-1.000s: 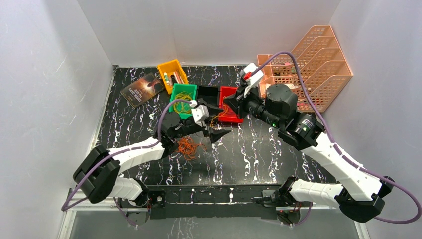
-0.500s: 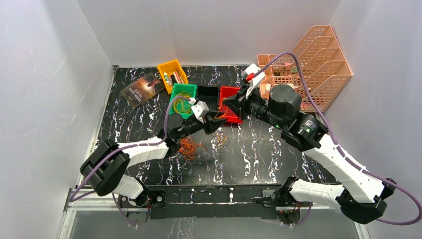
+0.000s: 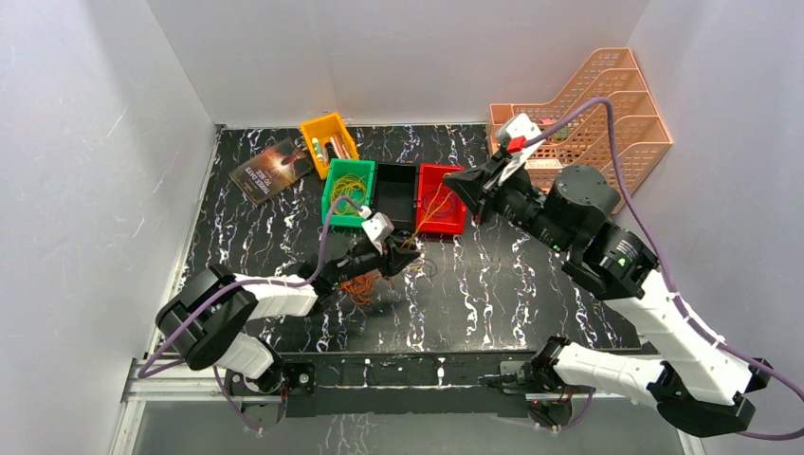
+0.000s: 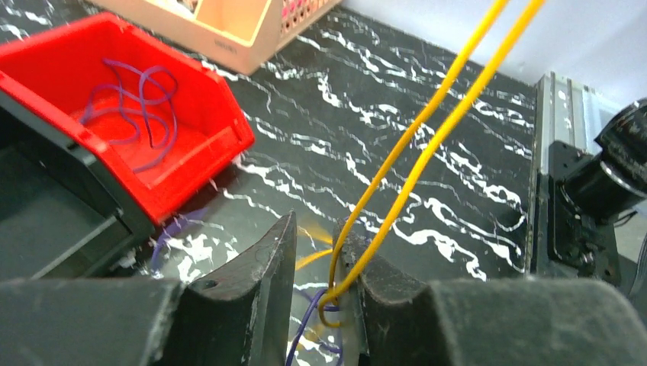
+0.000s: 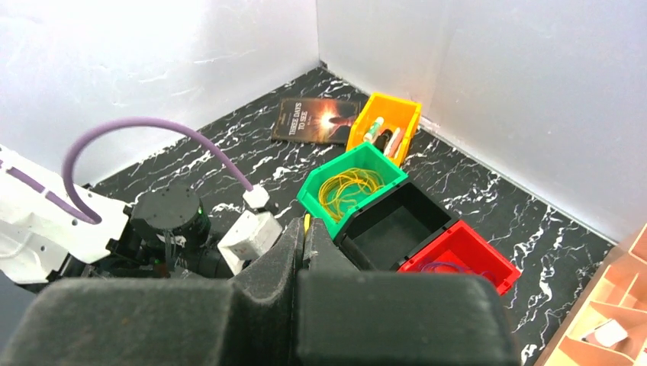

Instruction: Untangle the cables

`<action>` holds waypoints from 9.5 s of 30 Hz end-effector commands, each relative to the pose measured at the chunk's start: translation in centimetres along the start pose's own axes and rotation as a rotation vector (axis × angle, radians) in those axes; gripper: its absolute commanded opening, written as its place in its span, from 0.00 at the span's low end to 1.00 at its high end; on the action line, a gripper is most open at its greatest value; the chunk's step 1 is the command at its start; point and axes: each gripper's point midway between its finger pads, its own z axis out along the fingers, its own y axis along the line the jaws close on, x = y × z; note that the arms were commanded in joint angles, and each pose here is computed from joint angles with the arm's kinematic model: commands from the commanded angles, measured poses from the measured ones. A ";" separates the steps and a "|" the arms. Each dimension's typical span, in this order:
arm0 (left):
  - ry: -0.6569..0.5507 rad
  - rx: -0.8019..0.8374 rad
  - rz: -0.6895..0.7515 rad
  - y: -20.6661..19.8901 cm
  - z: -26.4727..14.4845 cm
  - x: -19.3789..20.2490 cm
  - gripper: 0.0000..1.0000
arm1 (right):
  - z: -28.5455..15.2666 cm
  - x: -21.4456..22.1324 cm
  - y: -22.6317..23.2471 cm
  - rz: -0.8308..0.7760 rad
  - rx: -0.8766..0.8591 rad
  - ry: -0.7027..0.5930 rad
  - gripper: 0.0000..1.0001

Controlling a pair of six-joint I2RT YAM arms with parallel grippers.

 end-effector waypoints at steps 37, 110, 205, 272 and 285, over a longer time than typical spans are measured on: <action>0.149 -0.294 -0.214 2.0 -7.5 6.9 0.59 | -0.8 -11.5 -2.4 -0.073 0.146 -0.264 0.00; 0.369 -1.261 -0.373 10.6 -21.9 -0.9 0.98 | 29.4 17.5 -9.2 0.079 0.169 0.287 0.00; 0.407 -1.262 -0.464 13.3 -22.9 0.3 0.98 | 27.2 26.0 -7.1 -0.017 0.110 0.584 0.46; 0.445 -1.234 -0.485 13.3 -22.1 1.2 0.98 | 27.2 24.3 -6.1 -0.138 0.149 0.544 0.66; 0.428 -0.989 -0.482 12.7 -17.4 1.0 0.98 | 12.1 20.2 -3.3 0.234 0.216 0.464 0.64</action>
